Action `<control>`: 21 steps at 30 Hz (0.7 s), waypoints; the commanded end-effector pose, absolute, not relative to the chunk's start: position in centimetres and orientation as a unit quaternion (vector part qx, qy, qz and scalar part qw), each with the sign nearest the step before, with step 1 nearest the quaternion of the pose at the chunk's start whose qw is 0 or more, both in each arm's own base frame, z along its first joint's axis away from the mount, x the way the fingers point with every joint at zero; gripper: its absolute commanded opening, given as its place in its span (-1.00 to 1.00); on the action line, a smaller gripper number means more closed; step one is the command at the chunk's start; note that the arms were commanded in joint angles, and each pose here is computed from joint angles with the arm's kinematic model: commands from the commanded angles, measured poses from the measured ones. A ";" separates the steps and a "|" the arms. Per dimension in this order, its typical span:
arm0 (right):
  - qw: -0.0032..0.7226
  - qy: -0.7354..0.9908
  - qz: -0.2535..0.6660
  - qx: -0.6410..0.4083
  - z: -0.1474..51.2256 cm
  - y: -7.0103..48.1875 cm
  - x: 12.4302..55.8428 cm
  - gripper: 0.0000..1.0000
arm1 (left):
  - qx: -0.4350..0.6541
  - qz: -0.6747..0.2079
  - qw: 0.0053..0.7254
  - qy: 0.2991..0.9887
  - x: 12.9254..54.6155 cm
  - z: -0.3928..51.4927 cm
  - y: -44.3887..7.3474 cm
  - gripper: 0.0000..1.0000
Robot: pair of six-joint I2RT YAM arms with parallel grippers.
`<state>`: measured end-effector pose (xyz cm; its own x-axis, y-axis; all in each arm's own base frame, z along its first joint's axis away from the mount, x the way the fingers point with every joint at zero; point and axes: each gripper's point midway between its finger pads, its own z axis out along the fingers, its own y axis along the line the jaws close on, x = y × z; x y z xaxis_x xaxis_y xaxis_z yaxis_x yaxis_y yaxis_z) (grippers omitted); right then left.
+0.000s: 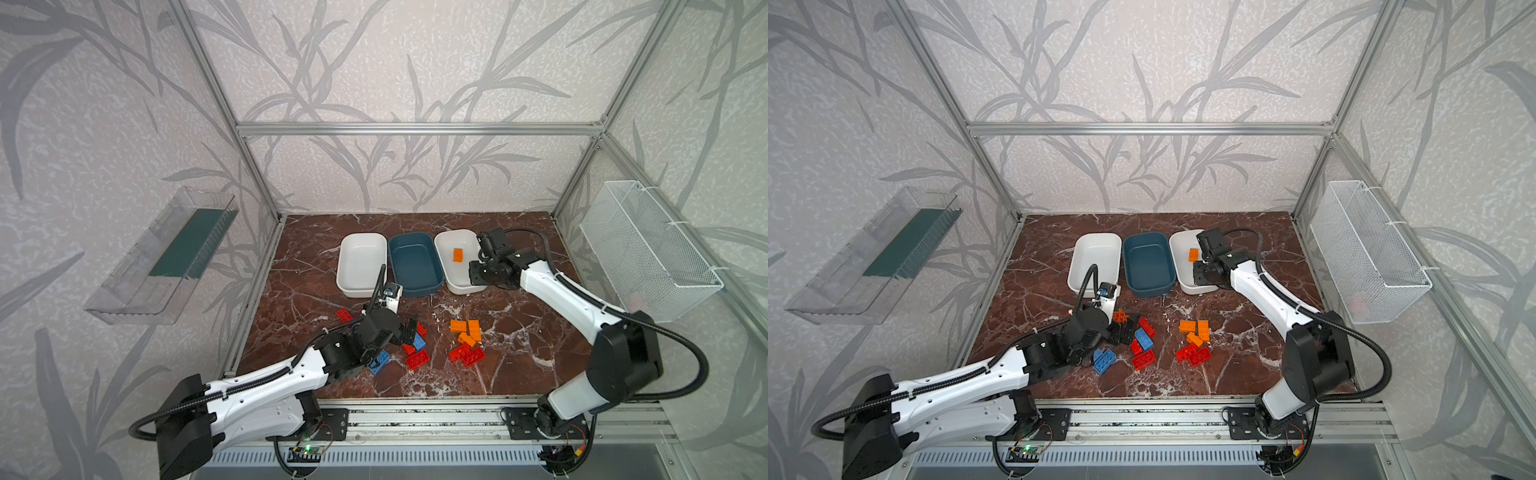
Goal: Sort the legos into containers by color
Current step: 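Place the orange brick into the white tub with the right gripper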
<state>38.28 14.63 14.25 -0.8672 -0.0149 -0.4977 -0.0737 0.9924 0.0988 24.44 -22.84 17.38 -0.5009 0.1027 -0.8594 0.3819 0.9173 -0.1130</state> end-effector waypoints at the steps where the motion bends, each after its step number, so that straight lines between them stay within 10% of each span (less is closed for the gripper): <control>1: 0.242 0.968 0.054 -0.032 12.6 14.8 41.6 -0.64 | 0.151 -0.152 0.473 0.855 25.2 18.0 -23.3 0.98; 15: 0.162 0.986 0.022 -0.014 5.2 14.0 49.8 -0.63 | 0.142 -0.137 0.474 0.858 27.9 18.2 -23.4 0.98; 21: 0.172 0.984 0.034 -0.014 5.7 14.2 50.0 0.02 | 0.138 -0.137 0.478 0.857 27.9 18.5 -23.0 0.98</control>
